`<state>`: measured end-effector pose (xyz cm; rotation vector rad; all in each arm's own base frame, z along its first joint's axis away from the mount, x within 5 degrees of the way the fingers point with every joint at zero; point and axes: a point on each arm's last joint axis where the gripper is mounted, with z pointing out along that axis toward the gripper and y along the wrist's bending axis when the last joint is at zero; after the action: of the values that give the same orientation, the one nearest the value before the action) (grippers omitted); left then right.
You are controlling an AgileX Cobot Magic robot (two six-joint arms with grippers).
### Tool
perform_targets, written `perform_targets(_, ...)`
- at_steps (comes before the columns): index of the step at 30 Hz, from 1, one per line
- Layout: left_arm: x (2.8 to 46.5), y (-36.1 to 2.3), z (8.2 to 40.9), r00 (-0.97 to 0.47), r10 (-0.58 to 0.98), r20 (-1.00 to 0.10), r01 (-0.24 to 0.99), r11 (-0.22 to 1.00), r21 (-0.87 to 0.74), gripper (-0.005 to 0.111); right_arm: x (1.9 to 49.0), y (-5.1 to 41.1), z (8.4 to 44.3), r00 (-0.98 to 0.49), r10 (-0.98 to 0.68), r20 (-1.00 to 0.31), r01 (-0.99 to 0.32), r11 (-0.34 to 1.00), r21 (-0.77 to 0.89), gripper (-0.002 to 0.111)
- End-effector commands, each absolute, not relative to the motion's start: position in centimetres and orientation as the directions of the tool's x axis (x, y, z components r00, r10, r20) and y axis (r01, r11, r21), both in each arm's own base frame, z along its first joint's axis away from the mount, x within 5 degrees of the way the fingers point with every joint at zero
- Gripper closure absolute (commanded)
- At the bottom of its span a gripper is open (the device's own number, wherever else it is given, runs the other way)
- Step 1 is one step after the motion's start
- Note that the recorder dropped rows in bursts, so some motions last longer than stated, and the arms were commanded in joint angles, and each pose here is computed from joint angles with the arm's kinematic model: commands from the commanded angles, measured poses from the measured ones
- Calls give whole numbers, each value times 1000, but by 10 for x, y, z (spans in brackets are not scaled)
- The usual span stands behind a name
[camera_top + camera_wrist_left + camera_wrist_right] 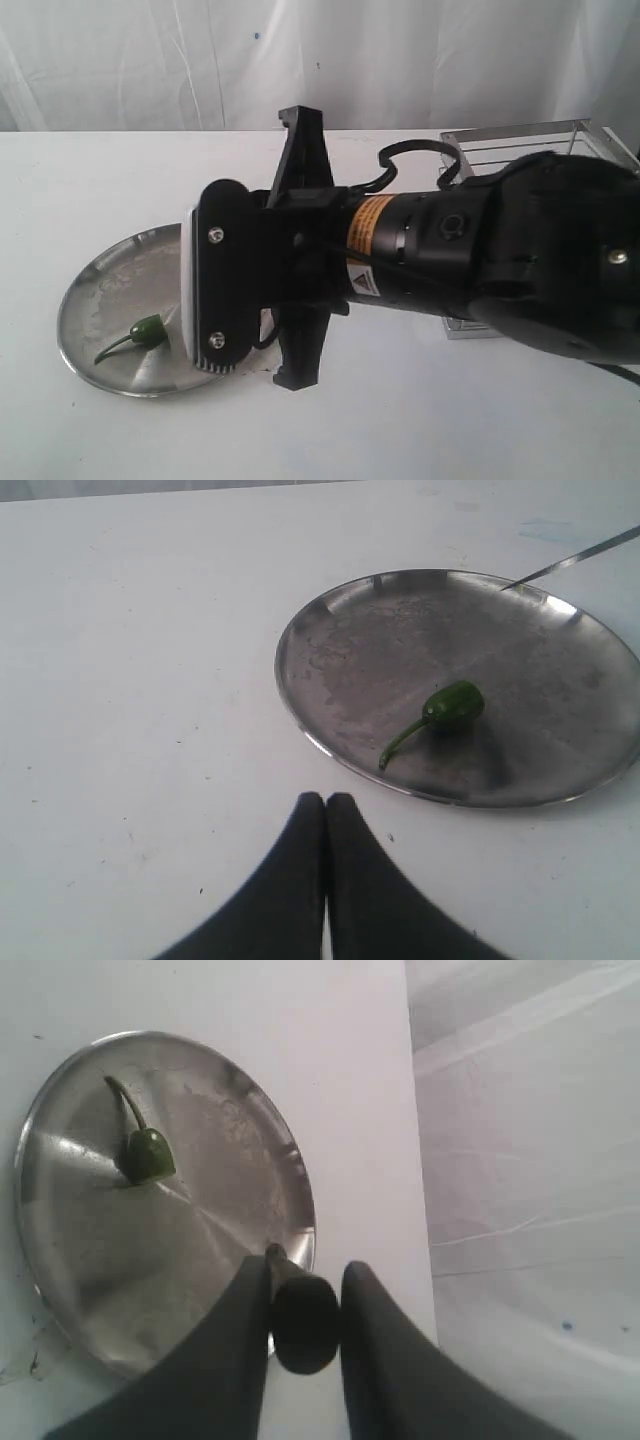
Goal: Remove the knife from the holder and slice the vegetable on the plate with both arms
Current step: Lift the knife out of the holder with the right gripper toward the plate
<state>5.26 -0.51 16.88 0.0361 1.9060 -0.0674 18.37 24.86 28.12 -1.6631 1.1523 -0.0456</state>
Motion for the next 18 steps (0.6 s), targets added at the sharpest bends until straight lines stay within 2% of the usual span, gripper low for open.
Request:
perform_targets(1, 52, -5, 169, -324, -12, -946, 58, 998, -33, 107, 185, 255, 275, 559, -669, -489, -647, 17, -762, 108)
perform_targets(18, 52, -5, 169, -324, -12, -946, 58, 998, -33, 107, 194, 273, 237, 579, -673, -460, -665, -63, -744, 108)
